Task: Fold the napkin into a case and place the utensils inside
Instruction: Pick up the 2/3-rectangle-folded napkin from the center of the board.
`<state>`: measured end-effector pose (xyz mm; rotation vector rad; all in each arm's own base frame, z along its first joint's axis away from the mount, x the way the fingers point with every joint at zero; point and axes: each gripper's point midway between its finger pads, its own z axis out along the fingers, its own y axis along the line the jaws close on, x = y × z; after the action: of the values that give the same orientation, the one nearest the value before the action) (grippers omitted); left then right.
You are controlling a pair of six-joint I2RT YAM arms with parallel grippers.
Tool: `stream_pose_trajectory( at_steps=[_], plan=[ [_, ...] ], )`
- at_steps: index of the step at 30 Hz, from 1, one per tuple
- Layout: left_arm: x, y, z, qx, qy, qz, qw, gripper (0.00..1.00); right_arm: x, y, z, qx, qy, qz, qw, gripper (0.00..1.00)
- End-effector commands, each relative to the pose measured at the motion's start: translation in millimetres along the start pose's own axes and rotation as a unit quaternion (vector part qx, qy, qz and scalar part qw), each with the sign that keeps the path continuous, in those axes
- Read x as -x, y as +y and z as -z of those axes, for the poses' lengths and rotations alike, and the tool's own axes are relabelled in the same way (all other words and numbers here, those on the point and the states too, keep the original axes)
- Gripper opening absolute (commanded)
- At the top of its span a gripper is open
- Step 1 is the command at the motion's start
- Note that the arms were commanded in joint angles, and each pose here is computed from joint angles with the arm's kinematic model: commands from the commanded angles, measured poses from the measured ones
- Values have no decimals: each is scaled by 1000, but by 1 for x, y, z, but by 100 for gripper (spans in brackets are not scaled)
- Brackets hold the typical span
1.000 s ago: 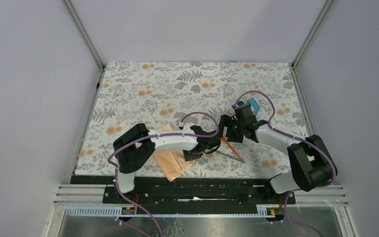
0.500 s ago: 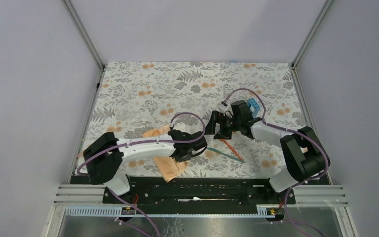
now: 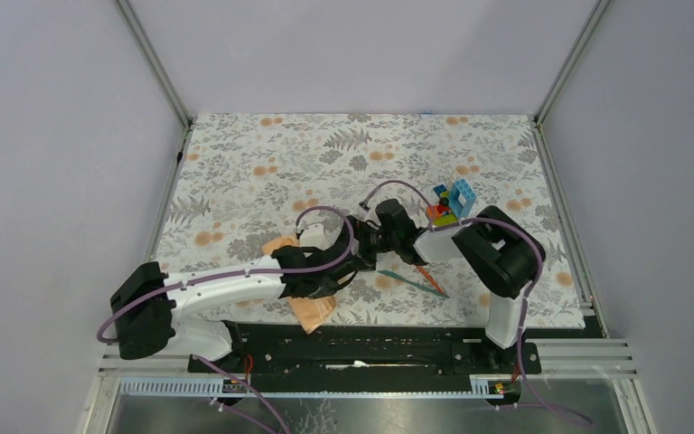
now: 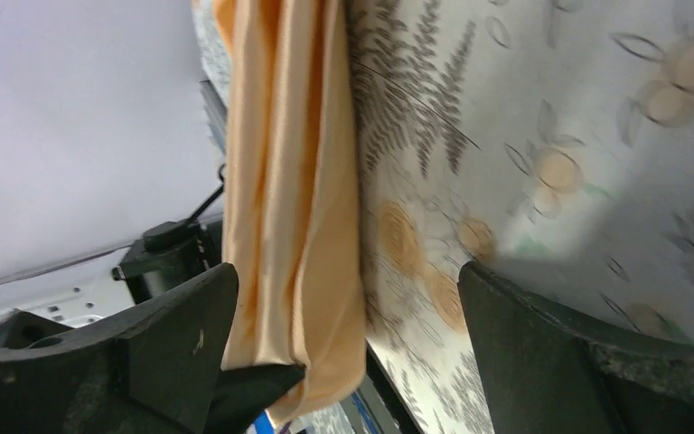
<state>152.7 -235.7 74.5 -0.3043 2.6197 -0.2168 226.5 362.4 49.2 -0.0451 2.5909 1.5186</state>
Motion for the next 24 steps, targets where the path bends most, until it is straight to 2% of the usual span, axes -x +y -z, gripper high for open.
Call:
stream_pose_trajectory(
  at_steps=[1, 6, 11, 15, 20, 24],
  plan=[
    [6, 5, 4, -16, -18, 0, 1000, 0, 22, 34, -22, 69, -33, 2, 997, 100],
    [8, 8, 9, -26, -22, 0, 999, 0, 29, 31, -39, 70, -34, -4, 997, 100],
    [10, 10, 11, -27, -27, -10, 999, 0, 37, 34, -53, 72, -40, -2, 997, 94],
    [6, 14, 9, -22, -21, -11, 999, 0, 49, 34, -62, 67, -46, 7, 997, 85],
    [4, 16, 8, -21, -17, -9, 1000, 0, 59, 37, -74, 73, -47, 14, 996, 67],
    [3, 17, 7, -20, -16, -10, 1000, 0, 63, 32, -80, 61, -47, 21, 997, 62]
  ],
)
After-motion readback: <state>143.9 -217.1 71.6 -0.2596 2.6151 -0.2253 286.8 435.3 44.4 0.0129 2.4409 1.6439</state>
